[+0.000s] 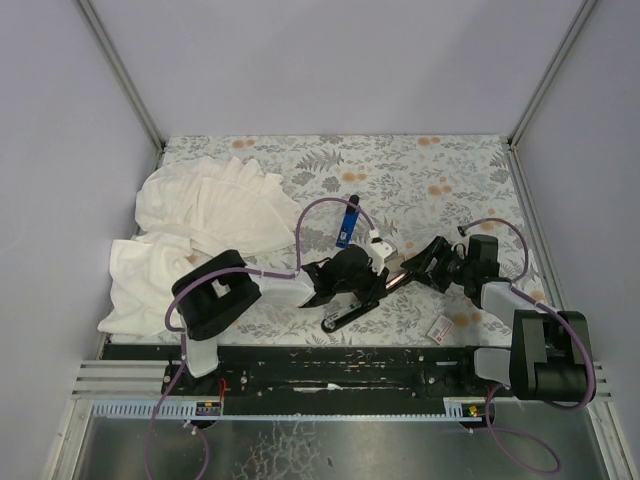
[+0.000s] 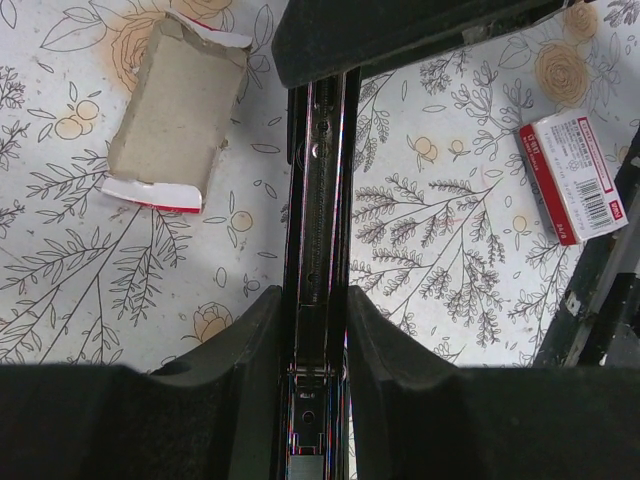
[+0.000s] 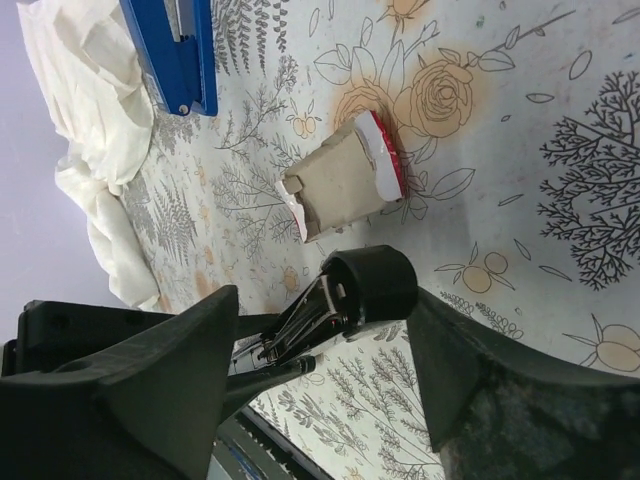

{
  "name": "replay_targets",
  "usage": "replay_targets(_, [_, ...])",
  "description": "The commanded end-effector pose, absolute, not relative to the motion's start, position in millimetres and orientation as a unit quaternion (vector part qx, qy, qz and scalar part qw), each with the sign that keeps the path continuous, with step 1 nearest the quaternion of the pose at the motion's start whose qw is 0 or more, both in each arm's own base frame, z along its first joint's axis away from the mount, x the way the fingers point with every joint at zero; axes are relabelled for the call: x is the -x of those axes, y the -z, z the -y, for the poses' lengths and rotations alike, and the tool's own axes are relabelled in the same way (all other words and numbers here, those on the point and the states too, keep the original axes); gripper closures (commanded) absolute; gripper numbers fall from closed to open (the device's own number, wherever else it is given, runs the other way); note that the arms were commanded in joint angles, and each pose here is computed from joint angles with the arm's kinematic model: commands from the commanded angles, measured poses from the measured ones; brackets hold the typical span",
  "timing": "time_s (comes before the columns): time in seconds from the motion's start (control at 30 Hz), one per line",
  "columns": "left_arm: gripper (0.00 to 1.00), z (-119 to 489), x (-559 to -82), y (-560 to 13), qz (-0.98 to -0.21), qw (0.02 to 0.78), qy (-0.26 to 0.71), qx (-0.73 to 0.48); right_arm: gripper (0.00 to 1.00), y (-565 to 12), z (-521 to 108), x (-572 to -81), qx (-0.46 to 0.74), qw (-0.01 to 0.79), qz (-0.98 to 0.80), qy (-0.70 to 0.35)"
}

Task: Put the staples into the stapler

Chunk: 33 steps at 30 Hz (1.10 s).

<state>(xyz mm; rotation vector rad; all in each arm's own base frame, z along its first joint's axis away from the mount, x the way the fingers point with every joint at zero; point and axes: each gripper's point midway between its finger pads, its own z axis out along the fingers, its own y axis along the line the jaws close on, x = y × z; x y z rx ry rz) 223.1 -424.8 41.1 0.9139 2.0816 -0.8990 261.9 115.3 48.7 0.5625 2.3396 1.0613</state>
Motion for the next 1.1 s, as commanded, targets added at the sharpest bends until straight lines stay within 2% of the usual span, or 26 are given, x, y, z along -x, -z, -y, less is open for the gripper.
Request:
replay_targets(0.0, [1.00,445.2,-222.1,-81.8,-0.762,0.379,0.399,-0.342,0.30,-61.4,-123.6,-266.2,-0.175,0.266,-0.848,-0.424])
replay_targets(0.17, [1.00,444.3,-220.8,-89.8,-0.756,0.385,0.406,-0.338,0.44,-57.8,-124.3,-267.5,-0.174,0.263,-0.848,-0.426])
replay_targets(0.27, [1.00,444.2,-219.6,-93.9,-0.754,0.387,0.410,-0.338,0.49,-55.3,-125.1,-268.9,-0.173,0.261,-0.847,-0.429])
replay_targets(0.4, [1.00,443.5,-219.6,-93.8,-0.757,0.383,0.406,-0.339,0.65,-57.3,-127.6,-270.7,-0.167,0.262,-0.843,-0.439])
replay_targets(0.43, [0.95,442.0,-220.1,-91.8,-0.761,0.382,0.400,-0.339,0.68,-58.7,-127.5,-270.7,-0.164,0.265,-0.842,-0.439])
replay_targets(0.53, [0.64,434.0,-220.4,-88.6,-0.770,0.380,0.383,-0.340,0.75,-65.3,-124.5,-273.0,-0.152,0.284,-0.844,-0.429])
replay_targets(0.57, [0.56,429.4,-219.6,-85.6,-0.776,0.376,0.375,-0.341,0.76,-68.3,-122.9,-274.1,-0.146,0.292,-0.846,-0.422])
replay_targets(0.63, [0.48,418.0,-219.3,-79.5,-0.788,0.371,0.352,-0.342,0.77,-73.9,-118.4,-276.4,-0.134,0.307,-0.850,-0.406])
replay_targets(0.83, [0.41,369.3,-204.4,-55.0,-0.828,0.343,0.283,-0.341,0.78,-91.6,-105.1,-285.7,-0.095,0.344,-0.864,-0.355])
replay_targets(1.07, [0.38,345.9,-162.4,-48.2,-0.836,0.309,0.289,-0.349,0.78,-108.5,-99.0,-295.5,-0.072,0.367,-0.866,-0.333])
